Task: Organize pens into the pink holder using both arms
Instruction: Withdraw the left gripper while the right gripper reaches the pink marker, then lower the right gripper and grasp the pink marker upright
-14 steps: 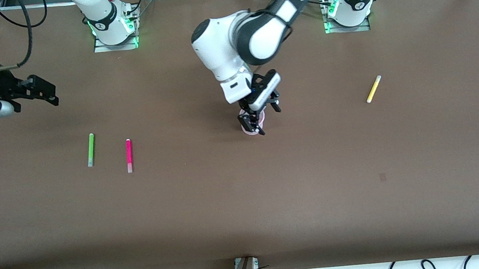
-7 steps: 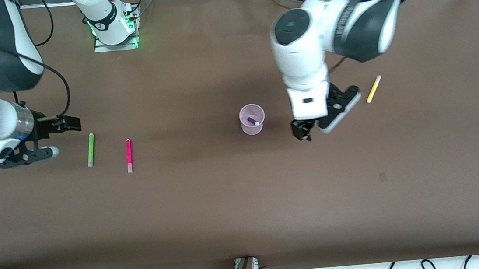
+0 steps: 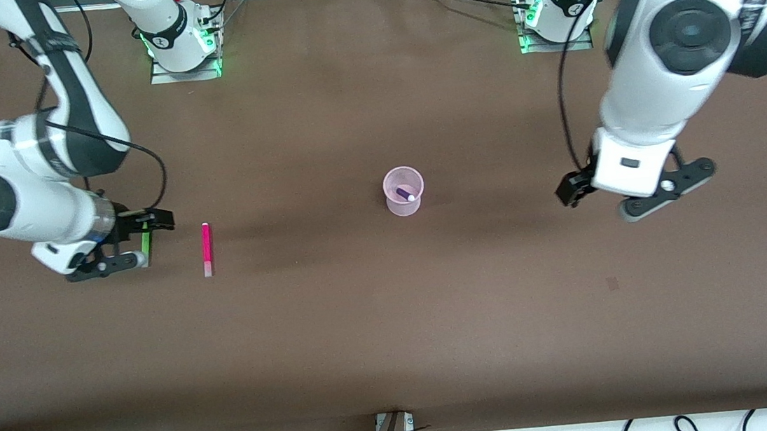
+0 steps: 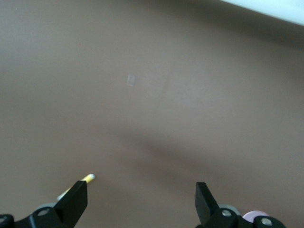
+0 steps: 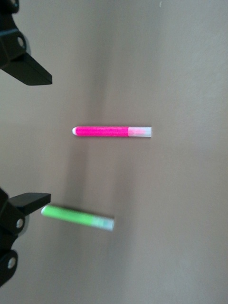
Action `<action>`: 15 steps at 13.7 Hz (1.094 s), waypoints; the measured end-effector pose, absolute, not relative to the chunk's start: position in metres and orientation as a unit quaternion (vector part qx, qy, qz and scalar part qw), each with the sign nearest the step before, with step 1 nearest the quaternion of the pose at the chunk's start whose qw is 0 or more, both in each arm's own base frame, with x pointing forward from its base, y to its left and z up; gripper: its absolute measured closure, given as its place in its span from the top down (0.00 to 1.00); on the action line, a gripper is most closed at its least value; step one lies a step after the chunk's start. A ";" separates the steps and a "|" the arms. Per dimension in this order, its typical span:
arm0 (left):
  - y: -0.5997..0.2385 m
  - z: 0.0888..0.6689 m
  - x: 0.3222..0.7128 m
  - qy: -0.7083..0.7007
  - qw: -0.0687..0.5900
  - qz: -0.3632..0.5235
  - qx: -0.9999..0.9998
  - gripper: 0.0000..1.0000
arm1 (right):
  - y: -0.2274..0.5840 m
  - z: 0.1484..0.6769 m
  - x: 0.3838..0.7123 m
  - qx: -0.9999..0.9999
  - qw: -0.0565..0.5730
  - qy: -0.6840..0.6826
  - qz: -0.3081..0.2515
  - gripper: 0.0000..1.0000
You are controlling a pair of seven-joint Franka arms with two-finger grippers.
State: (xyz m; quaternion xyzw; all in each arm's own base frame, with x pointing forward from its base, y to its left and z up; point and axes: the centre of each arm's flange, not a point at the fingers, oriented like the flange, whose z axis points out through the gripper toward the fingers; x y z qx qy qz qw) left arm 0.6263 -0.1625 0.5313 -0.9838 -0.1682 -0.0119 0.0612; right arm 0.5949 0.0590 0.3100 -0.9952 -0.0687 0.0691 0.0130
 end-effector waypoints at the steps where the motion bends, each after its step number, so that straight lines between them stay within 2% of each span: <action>1: -0.143 0.532 0.627 -0.146 0.053 0.000 -0.988 1.00 | 0.060 0.289 0.583 -0.996 0.014 -0.065 0.064 1.00; 7: -0.044 0.512 0.628 -0.062 0.014 0.042 -0.997 1.00 | 0.062 0.226 0.535 -0.998 0.022 -0.045 0.026 0.98; 8: -0.034 0.507 0.627 -0.053 0.010 0.042 -0.998 1.00 | 0.062 0.221 0.531 -0.999 0.023 -0.039 0.022 0.93; 9: -0.026 0.502 0.625 -0.046 0.001 0.036 -0.998 1.00 | 0.062 0.218 0.528 -0.999 0.023 -0.036 0.021 0.93; 10: -0.018 0.495 0.622 -0.041 -0.011 0.026 -0.999 1.00 | 0.062 0.217 0.526 -0.999 0.023 -0.034 0.021 0.87; 15: -0.006 0.485 0.604 -0.001 -0.019 -0.002 -1.000 1.00 | 0.073 0.201 0.531 -0.999 0.035 -0.022 -0.017 0.84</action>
